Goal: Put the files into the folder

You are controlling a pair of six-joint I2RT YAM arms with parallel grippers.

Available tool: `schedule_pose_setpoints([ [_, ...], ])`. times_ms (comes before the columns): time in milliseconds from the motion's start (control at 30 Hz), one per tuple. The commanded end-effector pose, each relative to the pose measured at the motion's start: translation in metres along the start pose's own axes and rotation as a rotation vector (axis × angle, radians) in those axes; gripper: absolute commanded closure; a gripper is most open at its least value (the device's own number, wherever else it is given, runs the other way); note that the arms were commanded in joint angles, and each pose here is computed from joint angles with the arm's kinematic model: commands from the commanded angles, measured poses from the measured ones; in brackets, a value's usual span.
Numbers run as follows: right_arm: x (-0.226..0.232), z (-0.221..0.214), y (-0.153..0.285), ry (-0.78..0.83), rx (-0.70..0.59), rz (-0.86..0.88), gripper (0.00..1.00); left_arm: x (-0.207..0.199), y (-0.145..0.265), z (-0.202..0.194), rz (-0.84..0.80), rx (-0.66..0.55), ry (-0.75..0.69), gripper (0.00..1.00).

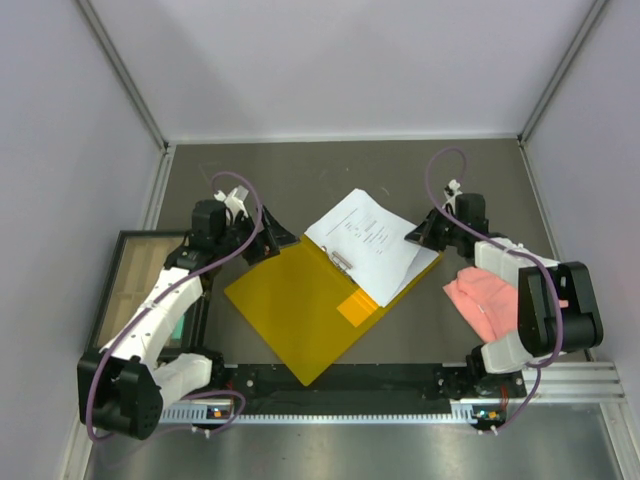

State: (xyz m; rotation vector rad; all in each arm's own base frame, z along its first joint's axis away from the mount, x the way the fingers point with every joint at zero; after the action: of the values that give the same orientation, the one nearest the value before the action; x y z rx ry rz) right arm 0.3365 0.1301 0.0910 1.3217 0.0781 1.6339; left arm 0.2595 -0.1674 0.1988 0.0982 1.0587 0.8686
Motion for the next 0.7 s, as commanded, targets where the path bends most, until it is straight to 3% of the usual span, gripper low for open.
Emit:
schedule_pose_setpoints([
  [0,0.010,0.006,0.000,0.035,-0.025,0.022,1.00,-0.005,-0.001,0.005,-0.026,-0.029,-0.022,0.12],
  [100,0.013,0.004,0.000,0.046,-0.012,0.030,1.00,-0.006,-0.001,0.005,-0.029,-0.029,-0.026,0.12],
  [200,0.013,0.002,0.006,0.070,0.024,-0.037,0.69,-0.007,0.000,0.004,-0.033,-0.023,-0.029,0.12],
  [300,0.004,0.010,0.027,0.151,0.015,-0.231,0.48,-0.005,0.000,0.001,-0.029,-0.016,-0.030,0.12],
  [367,0.001,0.021,0.048,0.206,-0.008,-0.331,0.42,-0.004,0.000,-0.001,-0.026,-0.014,-0.027,0.12],
  [500,-0.012,0.054,0.090,0.300,-0.195,-0.571,0.36,-0.002,-0.002,-0.004,-0.030,-0.010,-0.022,0.12],
  [667,0.036,0.055,0.091,0.495,-0.254,-0.562,0.35,-0.004,-0.001,-0.004,-0.037,-0.012,-0.027,0.12],
])
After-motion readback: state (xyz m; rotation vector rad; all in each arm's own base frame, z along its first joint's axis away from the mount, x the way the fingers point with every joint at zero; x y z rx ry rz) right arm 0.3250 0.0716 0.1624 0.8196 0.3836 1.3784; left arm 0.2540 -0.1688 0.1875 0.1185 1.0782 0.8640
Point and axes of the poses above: each gripper's point midway between its finger pads, its own y axis back along the fingers, its own x axis along the line the jaws close on, z = x × y, the point moved 2 cm from there along y, back along the fingers, and after that the axes turned 7 degrees about -y, right-handed, at the moved point
